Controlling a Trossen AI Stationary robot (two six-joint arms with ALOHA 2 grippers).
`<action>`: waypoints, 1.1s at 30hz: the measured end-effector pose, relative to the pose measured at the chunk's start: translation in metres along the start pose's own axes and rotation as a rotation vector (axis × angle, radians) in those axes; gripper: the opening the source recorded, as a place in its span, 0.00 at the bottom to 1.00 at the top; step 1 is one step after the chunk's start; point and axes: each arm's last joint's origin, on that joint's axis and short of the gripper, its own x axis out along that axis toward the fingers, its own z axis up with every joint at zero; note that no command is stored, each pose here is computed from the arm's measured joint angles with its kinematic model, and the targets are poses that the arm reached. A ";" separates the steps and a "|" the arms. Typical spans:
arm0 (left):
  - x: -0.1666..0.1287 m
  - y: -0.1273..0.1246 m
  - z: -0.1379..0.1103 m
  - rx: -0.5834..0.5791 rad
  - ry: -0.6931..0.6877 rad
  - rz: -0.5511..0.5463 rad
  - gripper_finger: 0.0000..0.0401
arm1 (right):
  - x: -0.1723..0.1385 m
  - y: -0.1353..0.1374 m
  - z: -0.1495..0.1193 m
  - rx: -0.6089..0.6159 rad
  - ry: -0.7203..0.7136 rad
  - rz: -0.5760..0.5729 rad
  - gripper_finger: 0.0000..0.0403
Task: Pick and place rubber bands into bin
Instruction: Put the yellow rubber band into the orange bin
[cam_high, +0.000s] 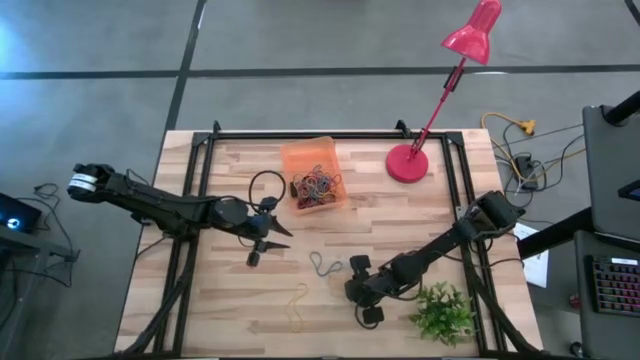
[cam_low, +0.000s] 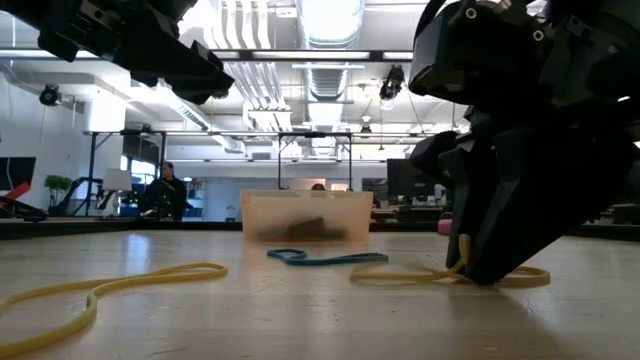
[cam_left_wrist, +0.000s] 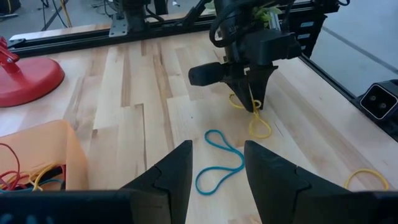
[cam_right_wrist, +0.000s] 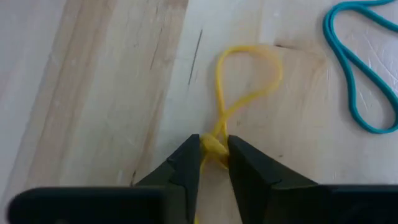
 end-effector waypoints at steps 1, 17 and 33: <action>0.000 0.000 0.000 0.000 0.000 0.000 0.32 | 0.000 0.000 0.000 -0.005 0.000 0.000 0.14; 0.000 0.000 0.000 0.001 0.000 -0.001 0.32 | -0.038 0.002 0.008 -0.128 -0.098 -0.136 0.02; 0.000 0.000 -0.001 0.009 0.001 -0.001 0.32 | -0.112 -0.047 0.041 -0.244 -0.289 -0.433 0.02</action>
